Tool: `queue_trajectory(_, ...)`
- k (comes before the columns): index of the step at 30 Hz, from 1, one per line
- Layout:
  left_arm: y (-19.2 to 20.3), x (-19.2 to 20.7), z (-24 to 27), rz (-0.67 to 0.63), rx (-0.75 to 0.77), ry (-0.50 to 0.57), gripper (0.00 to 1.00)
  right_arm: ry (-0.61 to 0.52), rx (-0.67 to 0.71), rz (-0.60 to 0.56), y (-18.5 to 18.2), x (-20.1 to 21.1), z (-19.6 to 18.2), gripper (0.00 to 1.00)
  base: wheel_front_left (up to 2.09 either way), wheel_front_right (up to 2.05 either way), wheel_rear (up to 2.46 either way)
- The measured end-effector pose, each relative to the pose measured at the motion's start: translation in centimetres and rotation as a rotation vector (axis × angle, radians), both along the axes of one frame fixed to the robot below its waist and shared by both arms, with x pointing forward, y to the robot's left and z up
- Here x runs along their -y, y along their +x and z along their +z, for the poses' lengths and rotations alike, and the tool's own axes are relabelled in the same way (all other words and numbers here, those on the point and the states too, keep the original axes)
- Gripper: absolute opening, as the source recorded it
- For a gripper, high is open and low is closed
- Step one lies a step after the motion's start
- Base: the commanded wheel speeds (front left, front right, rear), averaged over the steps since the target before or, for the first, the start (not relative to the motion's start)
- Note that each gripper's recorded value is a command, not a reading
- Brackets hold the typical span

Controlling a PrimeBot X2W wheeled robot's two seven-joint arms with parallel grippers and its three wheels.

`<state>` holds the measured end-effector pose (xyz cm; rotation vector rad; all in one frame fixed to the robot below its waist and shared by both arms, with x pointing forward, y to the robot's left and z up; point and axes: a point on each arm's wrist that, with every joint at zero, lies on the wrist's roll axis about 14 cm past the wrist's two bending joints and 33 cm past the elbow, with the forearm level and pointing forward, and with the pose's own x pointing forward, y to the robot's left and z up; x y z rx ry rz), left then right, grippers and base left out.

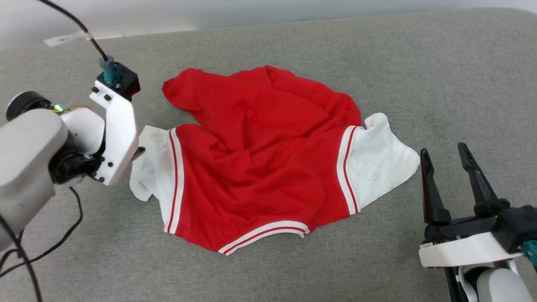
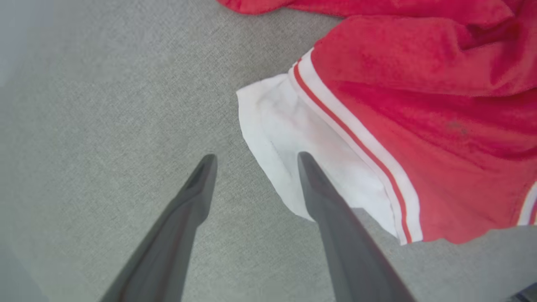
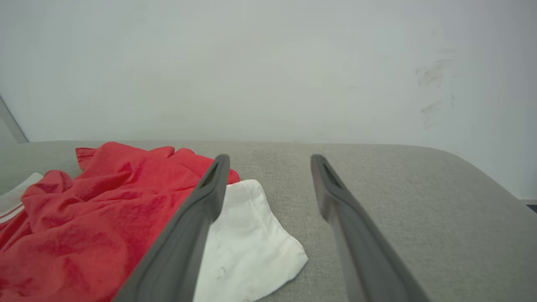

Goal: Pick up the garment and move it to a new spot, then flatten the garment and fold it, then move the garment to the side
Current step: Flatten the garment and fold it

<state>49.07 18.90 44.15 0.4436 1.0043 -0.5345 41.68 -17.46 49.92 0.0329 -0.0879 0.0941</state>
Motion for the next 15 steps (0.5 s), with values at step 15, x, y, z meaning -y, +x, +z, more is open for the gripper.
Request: queue_trajectory(15, -4.5, 0.0, -4.5, -0.097, -0.222, 0.096, 1.0, -0.003, -0.023, -0.005, 0.6, 0.3, -1.0, 1.0, 0.0, 0.0, 0.0)
